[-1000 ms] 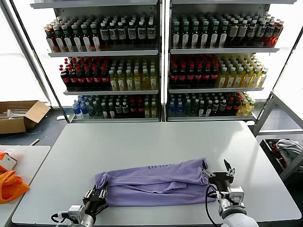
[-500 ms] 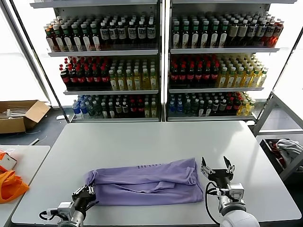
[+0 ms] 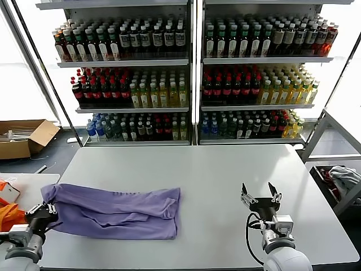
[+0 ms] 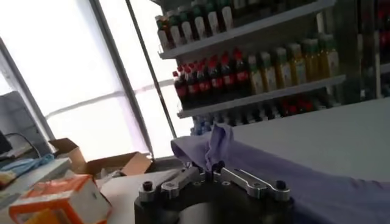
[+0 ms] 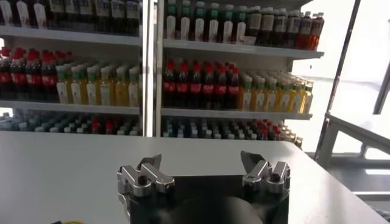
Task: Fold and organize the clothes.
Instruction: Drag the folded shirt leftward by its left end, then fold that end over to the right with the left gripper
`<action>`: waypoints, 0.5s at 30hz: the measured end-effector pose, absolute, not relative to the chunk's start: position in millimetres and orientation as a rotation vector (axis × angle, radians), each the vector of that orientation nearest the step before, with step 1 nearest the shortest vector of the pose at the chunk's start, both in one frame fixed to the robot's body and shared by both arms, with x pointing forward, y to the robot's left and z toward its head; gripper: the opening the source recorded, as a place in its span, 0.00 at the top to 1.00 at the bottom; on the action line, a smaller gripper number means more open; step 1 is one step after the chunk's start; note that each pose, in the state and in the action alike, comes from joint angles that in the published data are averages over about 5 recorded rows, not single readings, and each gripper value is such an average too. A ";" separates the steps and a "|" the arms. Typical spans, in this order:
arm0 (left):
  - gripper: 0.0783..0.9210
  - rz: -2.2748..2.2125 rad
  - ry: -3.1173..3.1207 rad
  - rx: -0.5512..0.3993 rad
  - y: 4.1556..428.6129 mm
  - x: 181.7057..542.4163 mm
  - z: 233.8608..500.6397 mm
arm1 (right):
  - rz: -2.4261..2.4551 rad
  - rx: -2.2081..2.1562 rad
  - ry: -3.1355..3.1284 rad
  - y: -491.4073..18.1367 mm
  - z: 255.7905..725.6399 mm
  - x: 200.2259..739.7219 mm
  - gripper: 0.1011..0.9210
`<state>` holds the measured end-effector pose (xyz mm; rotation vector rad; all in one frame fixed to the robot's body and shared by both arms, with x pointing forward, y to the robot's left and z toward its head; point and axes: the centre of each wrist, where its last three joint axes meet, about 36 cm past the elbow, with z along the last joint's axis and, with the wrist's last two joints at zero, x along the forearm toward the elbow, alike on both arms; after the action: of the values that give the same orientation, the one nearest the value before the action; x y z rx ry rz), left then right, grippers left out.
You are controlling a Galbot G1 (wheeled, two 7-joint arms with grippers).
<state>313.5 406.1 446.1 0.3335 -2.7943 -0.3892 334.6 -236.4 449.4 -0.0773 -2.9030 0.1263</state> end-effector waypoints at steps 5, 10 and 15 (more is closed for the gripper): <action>0.96 -0.449 -2.809 0.324 406.1 311.5 458.3 | 0.117 -0.064 -2.893 -229.1 445.9 329.2 0.12; 0.96 -0.418 -2.804 0.264 379.9 310.9 445.9 | 0.111 -0.050 -2.893 -222.3 445.7 321.3 0.12; 0.96 -0.337 -2.797 0.161 336.3 312.5 430.6 | 0.106 -0.055 -2.895 -218.5 446.4 310.7 0.12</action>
<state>312.5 336.3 430.6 0.1608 -2.7974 -0.3367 310.7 -218.5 446.4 -0.0552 -2.8948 0.1058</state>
